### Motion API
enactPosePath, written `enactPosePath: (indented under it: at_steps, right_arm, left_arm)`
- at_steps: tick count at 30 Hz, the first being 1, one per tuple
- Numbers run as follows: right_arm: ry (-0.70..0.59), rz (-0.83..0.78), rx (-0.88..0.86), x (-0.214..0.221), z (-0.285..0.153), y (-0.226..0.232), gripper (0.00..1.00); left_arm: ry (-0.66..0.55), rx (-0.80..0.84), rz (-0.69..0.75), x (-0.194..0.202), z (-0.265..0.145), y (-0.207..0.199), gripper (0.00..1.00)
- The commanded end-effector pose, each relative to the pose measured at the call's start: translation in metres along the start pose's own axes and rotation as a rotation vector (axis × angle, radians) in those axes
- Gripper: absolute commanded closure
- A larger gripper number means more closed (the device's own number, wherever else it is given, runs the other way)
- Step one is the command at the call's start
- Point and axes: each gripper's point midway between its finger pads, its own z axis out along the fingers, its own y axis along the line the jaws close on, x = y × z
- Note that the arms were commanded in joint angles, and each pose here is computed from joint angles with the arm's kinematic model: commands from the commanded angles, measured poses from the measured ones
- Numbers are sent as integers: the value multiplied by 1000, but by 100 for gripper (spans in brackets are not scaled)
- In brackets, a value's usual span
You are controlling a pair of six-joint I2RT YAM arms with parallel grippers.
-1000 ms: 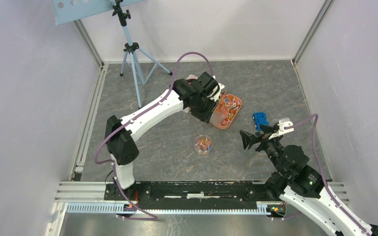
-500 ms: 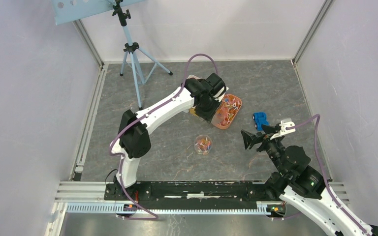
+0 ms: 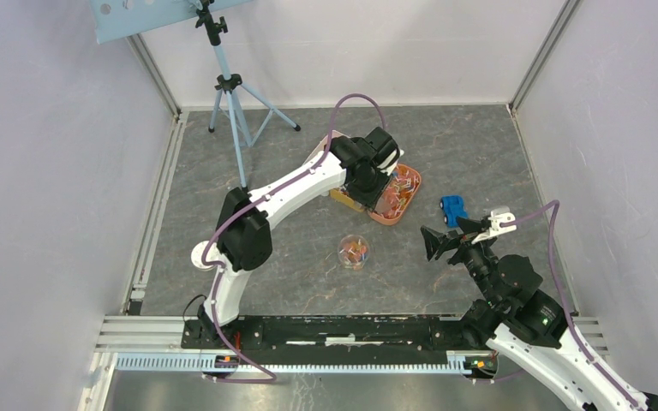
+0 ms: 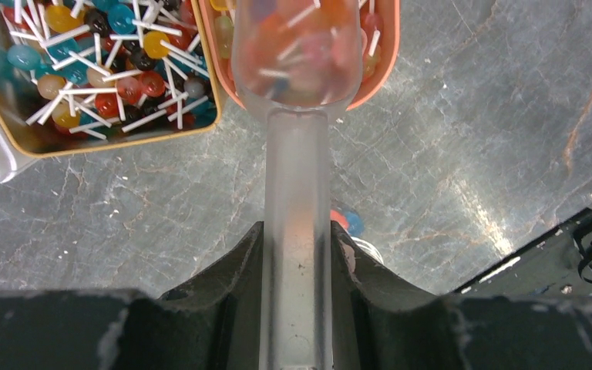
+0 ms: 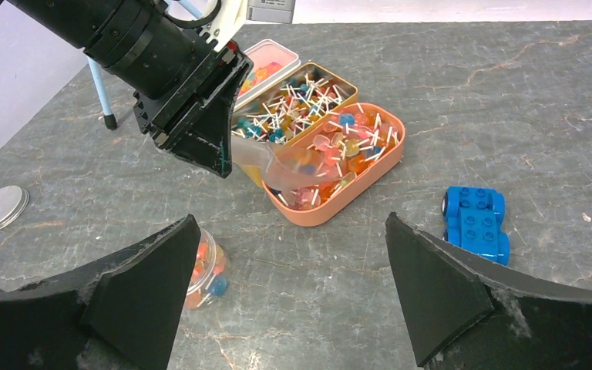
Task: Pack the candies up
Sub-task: Scoop the fake candies from the storage box.
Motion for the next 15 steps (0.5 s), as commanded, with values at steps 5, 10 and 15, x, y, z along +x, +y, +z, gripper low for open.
enactPosePath:
  at_steps: [5,10,15]
  right_arm:
    - [-36,24,-9,-12,-2,2,2]
    - [-36,25,-8,-11,-1,2,2]
    - [-31,23,-6,-10,-1,2,2]
  left_arm:
    - [-98,-59,-9,-16,3,13,98]
    - [-99,-61,-14,-15,9,14,98]
    - [-110,-67,-20,-12,13,16,98]
